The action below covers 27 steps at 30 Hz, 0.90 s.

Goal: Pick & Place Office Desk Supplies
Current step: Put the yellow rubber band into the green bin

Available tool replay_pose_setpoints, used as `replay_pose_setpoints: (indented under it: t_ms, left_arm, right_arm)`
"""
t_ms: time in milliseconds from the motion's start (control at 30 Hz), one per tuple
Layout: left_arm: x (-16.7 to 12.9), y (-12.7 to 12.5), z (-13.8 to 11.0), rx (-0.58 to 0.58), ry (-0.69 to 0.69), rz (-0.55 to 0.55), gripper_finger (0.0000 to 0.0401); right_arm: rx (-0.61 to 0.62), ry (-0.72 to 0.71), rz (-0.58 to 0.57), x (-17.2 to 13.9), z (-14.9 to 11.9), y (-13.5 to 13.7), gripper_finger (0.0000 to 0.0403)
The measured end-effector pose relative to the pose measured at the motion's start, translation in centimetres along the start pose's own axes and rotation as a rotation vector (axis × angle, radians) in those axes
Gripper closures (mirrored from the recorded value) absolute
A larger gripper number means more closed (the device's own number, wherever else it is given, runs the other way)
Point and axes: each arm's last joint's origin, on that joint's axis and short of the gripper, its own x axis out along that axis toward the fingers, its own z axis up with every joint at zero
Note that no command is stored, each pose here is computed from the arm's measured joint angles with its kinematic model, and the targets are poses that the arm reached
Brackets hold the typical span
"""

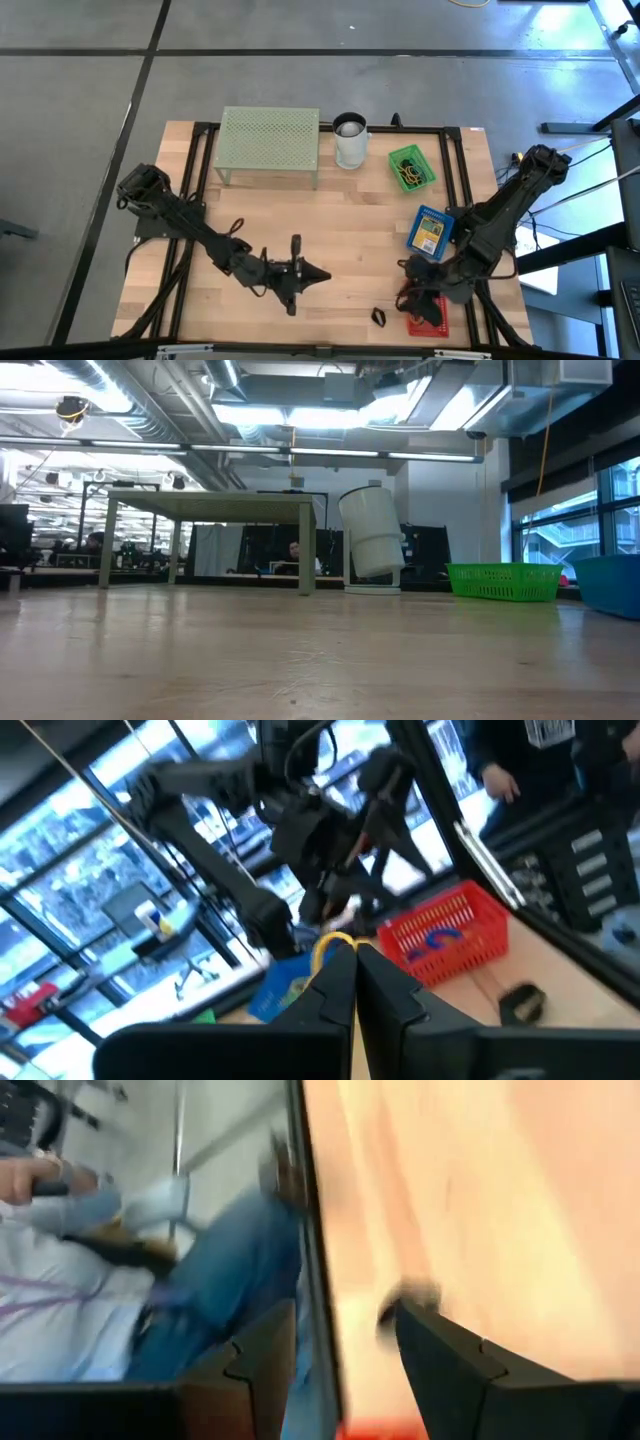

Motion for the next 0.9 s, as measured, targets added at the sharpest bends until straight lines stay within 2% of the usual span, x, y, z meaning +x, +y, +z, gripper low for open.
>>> replay_pose_setpoints:
  t_ms: [100,300,633,733,900]
  left_arm:
    - [0.0,0.2,0.5,0.006,-0.054,0.007,0.0400]
    - [-0.1,0.7,1.5,0.000,-0.171,0.000,0.0399]
    - [-0.1,0.6,1.6,-0.020,-0.185,-0.018,0.0400]
    - [-0.1,0.6,1.5,-0.020,-0.185,-0.018,0.0399]
    - [-0.1,0.7,1.5,-0.020,-0.185,-0.017,0.0396]
  right_arm:
    - [-0.153,-0.169,-0.020,0.0,0.8,0.4,0.0227]
    - [-0.377,-0.451,-0.140,-0.1,3.0,0.7,0.0227]
    - [-0.381,-0.581,-0.138,0.0,6.7,0.0,0.0227]
    - [-0.413,-0.570,-0.068,0.4,7.5,0.0,0.0227]
    - [-0.555,-0.555,0.137,2.0,8.5,0.6,0.0227]
